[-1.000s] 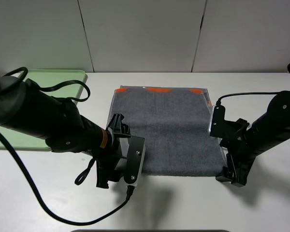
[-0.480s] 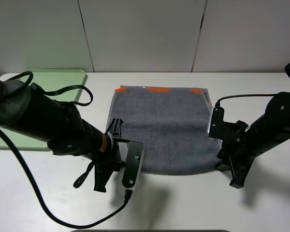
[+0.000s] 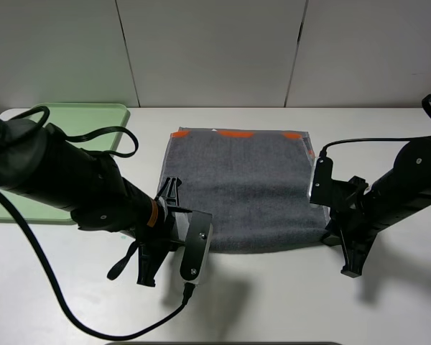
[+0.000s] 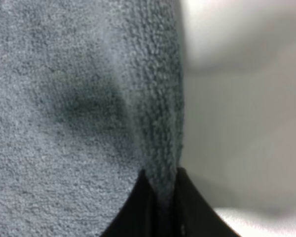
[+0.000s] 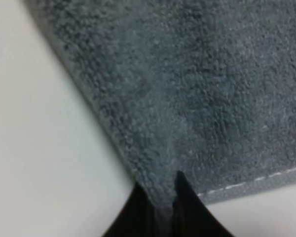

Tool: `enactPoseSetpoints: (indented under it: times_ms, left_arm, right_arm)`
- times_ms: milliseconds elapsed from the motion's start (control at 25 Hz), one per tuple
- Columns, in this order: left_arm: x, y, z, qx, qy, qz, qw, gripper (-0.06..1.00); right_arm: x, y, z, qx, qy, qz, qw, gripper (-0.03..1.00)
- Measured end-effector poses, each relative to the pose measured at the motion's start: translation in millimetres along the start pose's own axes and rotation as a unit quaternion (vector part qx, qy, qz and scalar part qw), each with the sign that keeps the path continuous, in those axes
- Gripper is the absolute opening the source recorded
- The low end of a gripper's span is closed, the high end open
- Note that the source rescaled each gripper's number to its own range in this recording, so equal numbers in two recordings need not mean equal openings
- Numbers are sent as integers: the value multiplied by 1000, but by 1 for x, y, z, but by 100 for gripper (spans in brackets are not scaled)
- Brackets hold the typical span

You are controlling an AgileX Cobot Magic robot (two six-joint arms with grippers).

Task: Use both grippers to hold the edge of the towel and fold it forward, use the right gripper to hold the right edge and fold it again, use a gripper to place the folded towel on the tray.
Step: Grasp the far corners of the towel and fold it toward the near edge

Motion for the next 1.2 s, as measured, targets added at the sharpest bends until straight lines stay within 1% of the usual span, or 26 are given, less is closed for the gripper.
enactPoseSetpoints:
  times_ms: [320,400,480,720,880,1200]
  left_arm:
    - [9,1,3,0,16,3,1000,0]
    - [13,2,4,0,20,3,1000,0]
    - [19,5,3,0,22,-1,1000,0]
    - [49,17,0,0,26,-23,999,0]
    - [71,25,-3,7,24,-43,999,0]
    - [109,35,-10,24,9,-79,997,0]
  right_arm:
    - [8,-2,-2,3,-8,10,1000,0]
    - [14,0,-3,4,-12,7,1000,0]
    - [23,-2,-6,5,-20,15,1000,0]
    - [50,-3,-13,5,-44,31,999,0]
    - [74,-4,-18,-10,-66,51,996,0]
    - [103,2,-17,-24,-74,66,995,0]
Point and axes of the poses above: a point on each arm's last joint axis where the gripper is mounted, x pointing back along that axis away from the gripper, y along the wrist's bending axis when the last joint is at zero, z = x × y, the point moved 6 cm from there along -x, pointing out along that axis toward the gripper, and after that the axes turned 2 degrees about x, right-handed, at the moved point
